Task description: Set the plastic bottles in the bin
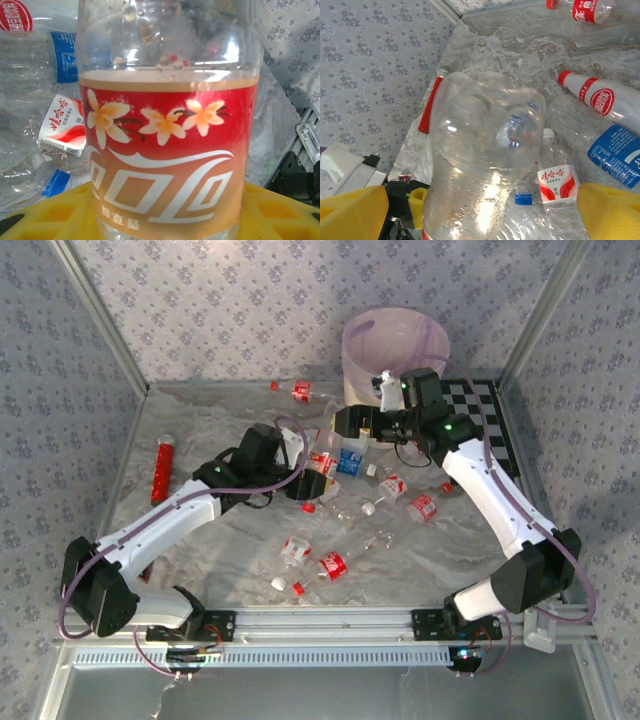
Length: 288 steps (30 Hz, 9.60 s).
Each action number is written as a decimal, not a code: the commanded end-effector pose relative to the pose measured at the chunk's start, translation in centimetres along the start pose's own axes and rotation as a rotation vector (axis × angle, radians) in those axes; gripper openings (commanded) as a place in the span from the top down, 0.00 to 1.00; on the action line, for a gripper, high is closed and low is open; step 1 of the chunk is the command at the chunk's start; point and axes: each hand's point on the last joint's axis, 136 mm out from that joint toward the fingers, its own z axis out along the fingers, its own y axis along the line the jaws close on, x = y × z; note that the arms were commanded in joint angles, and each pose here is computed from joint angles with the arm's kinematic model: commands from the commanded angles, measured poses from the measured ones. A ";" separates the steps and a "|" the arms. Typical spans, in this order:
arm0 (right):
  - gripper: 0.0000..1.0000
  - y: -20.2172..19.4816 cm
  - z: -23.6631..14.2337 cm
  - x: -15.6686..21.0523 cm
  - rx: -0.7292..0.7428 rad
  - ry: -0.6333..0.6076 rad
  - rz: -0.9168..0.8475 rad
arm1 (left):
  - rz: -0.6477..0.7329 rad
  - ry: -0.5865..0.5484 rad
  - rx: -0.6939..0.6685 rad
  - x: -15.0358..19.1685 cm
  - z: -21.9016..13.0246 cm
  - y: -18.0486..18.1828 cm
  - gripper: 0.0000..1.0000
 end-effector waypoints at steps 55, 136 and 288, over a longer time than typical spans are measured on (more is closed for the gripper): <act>0.84 -11.3 -3.6 -22.7 0.561 -0.545 -0.409 | -0.507 -0.141 -0.341 3.8 1.5 12.1 0.19; 0.38 -0.9 4.6 -0.8 -0.134 -0.043 0.084 | 0.233 0.060 0.116 2.9 -0.6 -0.5 0.64; 0.12 2.1 -17.0 -3.2 0.231 -0.352 -0.290 | -0.516 -0.524 -0.178 -30.4 -0.4 22.1 0.56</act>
